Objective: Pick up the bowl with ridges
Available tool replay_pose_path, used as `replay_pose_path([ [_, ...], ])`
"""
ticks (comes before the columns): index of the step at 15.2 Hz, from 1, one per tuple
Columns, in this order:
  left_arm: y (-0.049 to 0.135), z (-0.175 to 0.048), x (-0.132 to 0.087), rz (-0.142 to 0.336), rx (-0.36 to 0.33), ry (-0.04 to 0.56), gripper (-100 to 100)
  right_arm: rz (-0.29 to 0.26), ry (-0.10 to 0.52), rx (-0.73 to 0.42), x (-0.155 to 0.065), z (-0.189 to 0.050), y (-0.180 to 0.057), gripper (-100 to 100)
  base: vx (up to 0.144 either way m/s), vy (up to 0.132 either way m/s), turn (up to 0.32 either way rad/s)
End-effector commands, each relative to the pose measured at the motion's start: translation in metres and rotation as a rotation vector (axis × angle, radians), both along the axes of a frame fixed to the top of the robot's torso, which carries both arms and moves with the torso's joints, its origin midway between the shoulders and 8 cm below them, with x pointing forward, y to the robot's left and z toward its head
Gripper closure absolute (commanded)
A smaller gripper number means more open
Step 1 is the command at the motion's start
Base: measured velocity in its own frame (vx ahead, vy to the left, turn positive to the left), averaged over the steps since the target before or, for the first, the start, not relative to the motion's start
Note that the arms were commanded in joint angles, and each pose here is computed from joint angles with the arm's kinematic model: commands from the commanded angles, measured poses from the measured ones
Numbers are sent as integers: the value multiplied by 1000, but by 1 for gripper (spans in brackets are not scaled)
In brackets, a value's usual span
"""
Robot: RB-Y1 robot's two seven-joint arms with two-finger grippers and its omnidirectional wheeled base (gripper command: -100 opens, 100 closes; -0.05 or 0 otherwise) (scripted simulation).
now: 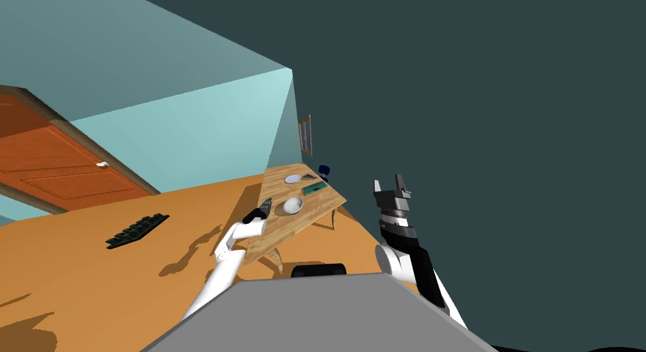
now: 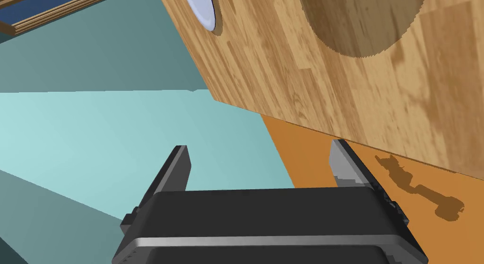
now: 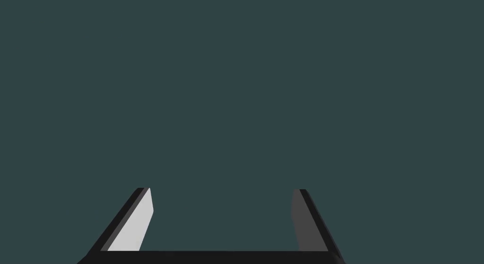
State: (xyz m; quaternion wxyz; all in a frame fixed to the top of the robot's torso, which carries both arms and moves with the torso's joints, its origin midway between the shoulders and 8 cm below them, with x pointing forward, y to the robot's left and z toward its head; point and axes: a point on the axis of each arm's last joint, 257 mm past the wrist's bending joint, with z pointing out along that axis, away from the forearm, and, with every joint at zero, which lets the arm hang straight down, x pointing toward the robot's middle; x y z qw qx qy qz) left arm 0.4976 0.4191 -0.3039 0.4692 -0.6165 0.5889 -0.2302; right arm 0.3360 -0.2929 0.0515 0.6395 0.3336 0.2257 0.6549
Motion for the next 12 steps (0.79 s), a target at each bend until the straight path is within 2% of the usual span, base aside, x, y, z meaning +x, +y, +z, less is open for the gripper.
replay_pose_path([
  [1,3,-10,-3,17,-14,44,-100,0,0,0,0,0,0,0,-5,21,-194],
  [2,3,-11,-4,19,-16,51,-100,0,0,0,0,0,0,0,-5,21,-82],
  [5,8,-33,-8,52,-49,133,-100,0,0,0,0,0,0,0,-8,25,-196],
  [7,8,-38,-11,57,-55,155,-100,0,0,0,0,0,0,0,-10,28,-141],
  [11,8,-61,-20,90,-96,253,-100,0,0,0,0,0,0,0,-10,23,-188],
  [12,8,-61,-20,90,-96,253,-100,0,0,0,0,0,0,0,-8,22,-55],
])
